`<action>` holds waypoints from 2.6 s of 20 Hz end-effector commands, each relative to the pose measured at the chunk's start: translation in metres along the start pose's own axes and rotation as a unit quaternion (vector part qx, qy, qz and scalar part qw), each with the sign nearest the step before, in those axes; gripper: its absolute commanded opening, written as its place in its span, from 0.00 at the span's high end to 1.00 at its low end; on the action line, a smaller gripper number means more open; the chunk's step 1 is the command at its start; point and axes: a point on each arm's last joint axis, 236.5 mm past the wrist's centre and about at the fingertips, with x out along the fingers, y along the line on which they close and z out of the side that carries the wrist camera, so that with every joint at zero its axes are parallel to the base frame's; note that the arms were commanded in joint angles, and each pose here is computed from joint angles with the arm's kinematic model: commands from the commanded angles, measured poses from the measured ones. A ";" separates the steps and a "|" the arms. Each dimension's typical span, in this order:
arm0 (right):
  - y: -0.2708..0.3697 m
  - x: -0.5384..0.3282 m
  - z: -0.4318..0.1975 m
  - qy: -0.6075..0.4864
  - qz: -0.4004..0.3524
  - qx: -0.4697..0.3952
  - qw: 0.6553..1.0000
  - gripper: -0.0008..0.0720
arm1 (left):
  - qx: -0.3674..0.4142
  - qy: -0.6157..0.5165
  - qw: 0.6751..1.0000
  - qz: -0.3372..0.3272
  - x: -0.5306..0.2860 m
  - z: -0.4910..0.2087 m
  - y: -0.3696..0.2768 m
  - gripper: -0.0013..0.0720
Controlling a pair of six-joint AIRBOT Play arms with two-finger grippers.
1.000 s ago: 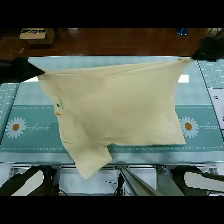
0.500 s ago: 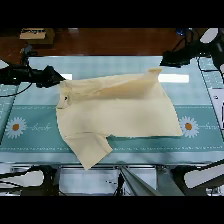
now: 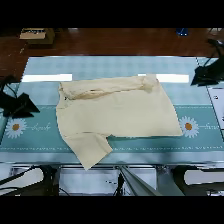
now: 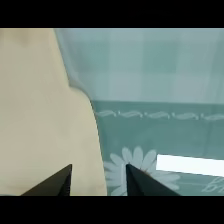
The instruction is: Fold the shirts.
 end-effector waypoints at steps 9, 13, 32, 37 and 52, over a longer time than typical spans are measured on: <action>-0.036 0.018 -0.076 -0.063 0.099 0.142 0.983 0.40 | -0.021 0.003 0.999 -0.049 0.110 -0.057 -0.005 0.13; -0.040 0.012 -0.073 -0.080 0.088 0.142 0.983 0.40 | -0.003 0.005 0.997 -0.072 0.140 -0.044 -0.038 0.14; -0.012 0.119 -0.184 0.020 0.185 0.264 0.946 0.25 | 0.071 0.053 0.986 -0.142 0.156 -0.064 -0.084 0.96; 0.002 0.142 -0.164 -0.016 0.181 0.279 0.943 0.28 | 0.072 0.041 0.983 -0.166 0.153 -0.059 -0.095 0.96; 0.161 -0.213 -0.030 -0.434 0.315 -0.053 0.843 0.95 | 0.356 -0.310 0.849 -0.236 -0.163 -0.024 -0.288 0.96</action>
